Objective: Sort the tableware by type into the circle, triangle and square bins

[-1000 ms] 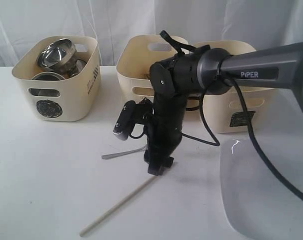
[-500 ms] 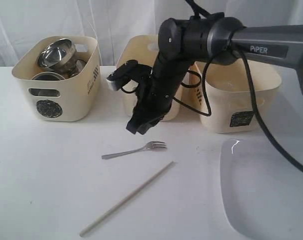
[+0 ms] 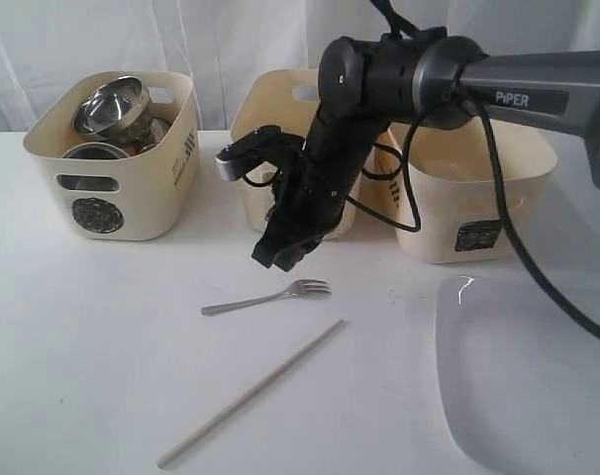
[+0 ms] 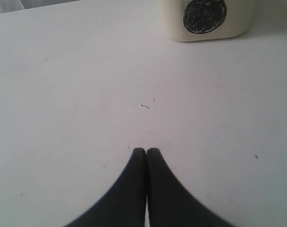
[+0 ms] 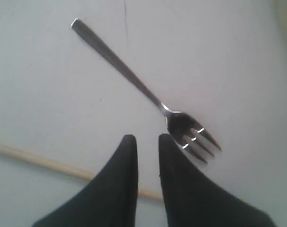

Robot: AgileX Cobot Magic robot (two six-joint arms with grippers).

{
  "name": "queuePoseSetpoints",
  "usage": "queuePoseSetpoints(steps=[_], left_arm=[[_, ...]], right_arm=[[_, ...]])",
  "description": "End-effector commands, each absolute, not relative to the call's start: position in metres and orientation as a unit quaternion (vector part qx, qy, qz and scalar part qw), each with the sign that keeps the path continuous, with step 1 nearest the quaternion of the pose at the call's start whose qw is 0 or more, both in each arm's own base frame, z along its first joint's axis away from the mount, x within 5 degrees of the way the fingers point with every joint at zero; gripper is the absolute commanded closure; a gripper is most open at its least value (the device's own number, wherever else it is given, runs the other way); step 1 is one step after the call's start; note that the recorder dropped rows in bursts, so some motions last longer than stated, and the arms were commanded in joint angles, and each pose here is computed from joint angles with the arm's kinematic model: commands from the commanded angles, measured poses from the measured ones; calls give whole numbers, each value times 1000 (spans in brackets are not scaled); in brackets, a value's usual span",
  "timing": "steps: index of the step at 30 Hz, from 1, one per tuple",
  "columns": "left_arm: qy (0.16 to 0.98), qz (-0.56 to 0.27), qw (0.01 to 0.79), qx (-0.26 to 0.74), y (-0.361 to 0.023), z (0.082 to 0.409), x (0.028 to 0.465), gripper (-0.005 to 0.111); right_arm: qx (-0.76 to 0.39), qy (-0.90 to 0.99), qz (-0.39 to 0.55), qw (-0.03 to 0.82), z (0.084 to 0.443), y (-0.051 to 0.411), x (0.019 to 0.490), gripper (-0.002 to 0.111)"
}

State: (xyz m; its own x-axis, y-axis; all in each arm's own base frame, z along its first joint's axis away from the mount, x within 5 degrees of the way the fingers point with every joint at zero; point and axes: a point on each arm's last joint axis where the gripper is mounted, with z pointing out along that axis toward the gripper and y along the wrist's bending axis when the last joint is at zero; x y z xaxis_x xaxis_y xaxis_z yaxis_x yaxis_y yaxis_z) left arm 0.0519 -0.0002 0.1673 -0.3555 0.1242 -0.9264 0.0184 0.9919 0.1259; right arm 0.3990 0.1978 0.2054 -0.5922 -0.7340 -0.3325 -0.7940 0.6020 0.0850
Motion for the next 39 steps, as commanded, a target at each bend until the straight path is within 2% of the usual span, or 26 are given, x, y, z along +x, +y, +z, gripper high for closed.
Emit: queuePoseSetpoints(steps=[1,3,7,9,14,22,30,33,34,35,39], left_arm=[[821,41,568,42,-1,167,52,107],[821,41,568,42,-1,167,52,107],[821,41,568,42,-1,167,52,107],[821,41,568,42,-1,167,52,107],[821,41,568,42,-1,167,52,107],[821,41,568,42,-1,167,52,107],[821,41,568,42,-1,167,52,107],[821,41,568,42,-1,167,52,107],[821,41,568,42,-1,167,52,107],[821,41,568,42,-1,167,52,107],[821,41,568,42,-1,167,52,107]], right_arm=[[-446,875,115,149,205,198,403,90],[-497,852,115,118,198,198,398,80],[-548,824,120,75,178,197,395,51],[-566,814,109,75,168,197,399,44],[-601,793,47,84,157,191,408,45],[-601,787,23,138,153,194,420,45],[-600,791,31,112,133,194,420,45],[-600,792,34,108,133,194,419,51],[-601,792,35,103,133,193,418,57],[-602,792,40,89,132,193,416,72],[-603,794,56,54,132,191,409,95]])
